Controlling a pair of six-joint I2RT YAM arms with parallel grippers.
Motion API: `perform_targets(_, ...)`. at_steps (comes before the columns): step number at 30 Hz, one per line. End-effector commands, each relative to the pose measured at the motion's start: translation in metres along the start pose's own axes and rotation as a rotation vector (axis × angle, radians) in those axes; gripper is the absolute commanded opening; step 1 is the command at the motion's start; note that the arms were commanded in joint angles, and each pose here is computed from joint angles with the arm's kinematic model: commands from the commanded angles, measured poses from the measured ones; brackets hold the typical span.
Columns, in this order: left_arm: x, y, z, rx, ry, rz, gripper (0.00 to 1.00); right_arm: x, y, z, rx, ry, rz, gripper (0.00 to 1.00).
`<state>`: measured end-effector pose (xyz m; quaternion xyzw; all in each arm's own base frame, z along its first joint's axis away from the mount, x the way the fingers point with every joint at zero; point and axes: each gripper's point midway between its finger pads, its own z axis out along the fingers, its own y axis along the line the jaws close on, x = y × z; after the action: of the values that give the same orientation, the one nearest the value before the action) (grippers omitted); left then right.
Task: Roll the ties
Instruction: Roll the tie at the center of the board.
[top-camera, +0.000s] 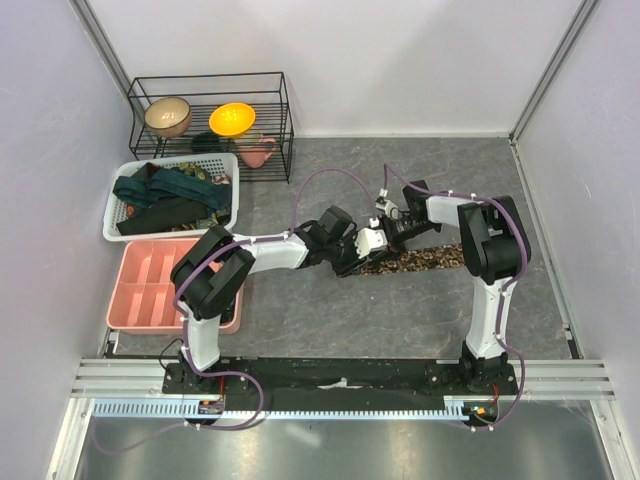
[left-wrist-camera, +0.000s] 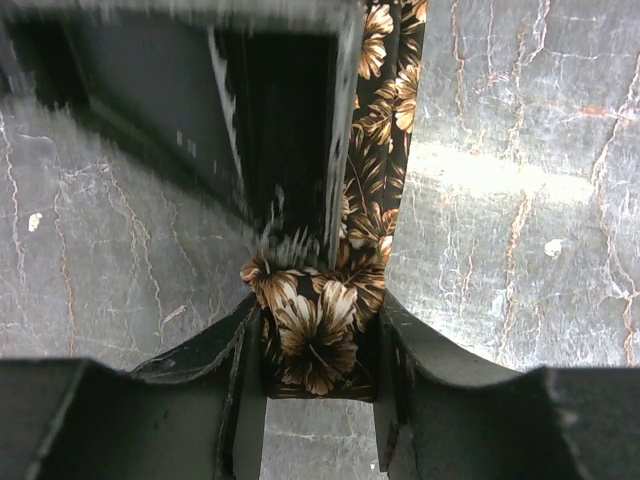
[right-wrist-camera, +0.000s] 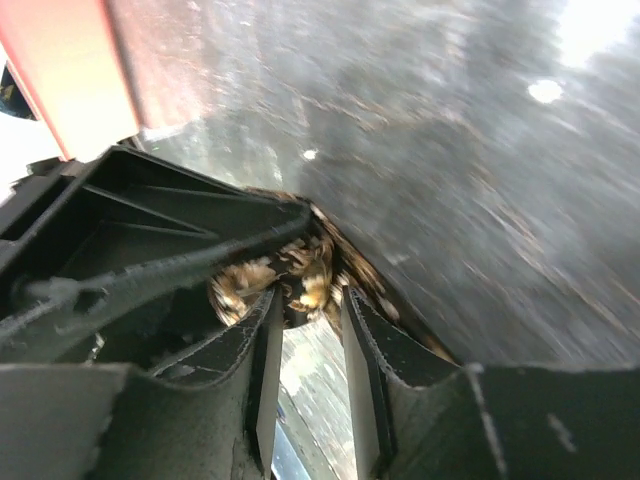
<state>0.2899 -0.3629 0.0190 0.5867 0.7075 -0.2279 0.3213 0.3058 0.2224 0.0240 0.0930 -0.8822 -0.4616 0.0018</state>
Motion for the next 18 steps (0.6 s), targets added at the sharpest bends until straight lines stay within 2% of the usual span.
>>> perform_targets(1, 0.049, -0.011, 0.002, 0.035, 0.188, -0.003, 0.15, -0.005, 0.012, -0.021, 0.027, -0.020, -0.041, 0.38)
perform_targets(6, 0.048, -0.011, 0.004, 0.047, 0.199, -0.003, 0.15, -0.007, 0.023, -0.026, -0.014, -0.025, -0.028, 0.39)
perform_targets(11, 0.049, -0.014, 0.005, 0.057, 0.208, 0.005, 0.15, -0.016, 0.039, -0.028, -0.071, -0.057, -0.007, 0.46)
perform_targets(18, 0.050, -0.016, 0.007, 0.060, 0.217, 0.011, 0.15, -0.020, 0.034, -0.015, -0.067, -0.054, 0.031, 0.45)
